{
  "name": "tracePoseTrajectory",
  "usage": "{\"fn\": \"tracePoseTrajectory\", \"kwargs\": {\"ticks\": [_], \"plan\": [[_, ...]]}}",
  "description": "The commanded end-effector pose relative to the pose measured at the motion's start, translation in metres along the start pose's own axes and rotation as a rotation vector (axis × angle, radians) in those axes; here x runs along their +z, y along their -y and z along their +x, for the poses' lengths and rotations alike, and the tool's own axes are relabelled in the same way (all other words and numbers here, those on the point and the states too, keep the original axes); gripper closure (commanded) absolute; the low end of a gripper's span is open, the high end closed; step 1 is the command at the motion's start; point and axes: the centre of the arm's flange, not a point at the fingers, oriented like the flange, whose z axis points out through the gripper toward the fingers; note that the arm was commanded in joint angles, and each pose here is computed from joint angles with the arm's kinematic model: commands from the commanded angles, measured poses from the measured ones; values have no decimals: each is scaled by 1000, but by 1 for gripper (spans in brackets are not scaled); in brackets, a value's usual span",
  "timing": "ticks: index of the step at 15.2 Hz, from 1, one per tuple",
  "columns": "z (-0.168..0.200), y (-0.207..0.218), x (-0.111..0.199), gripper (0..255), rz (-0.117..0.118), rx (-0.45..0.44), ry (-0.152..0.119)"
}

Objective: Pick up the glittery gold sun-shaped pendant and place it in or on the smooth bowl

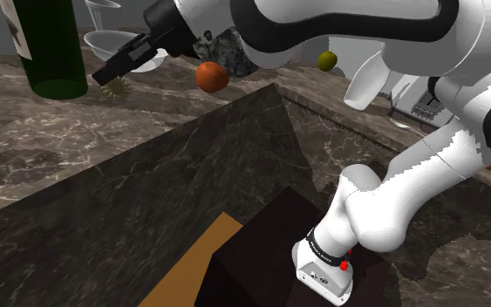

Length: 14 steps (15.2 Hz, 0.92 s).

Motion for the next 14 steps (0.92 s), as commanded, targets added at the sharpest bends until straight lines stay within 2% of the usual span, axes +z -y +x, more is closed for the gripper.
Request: {"fn": "tracePoseTrajectory", "kwargs": {"ticks": [1, 14], "plan": [[8, 3, -7, 255, 0, 0, 0], [58, 11, -54, 255, 0, 0, 0]]}}
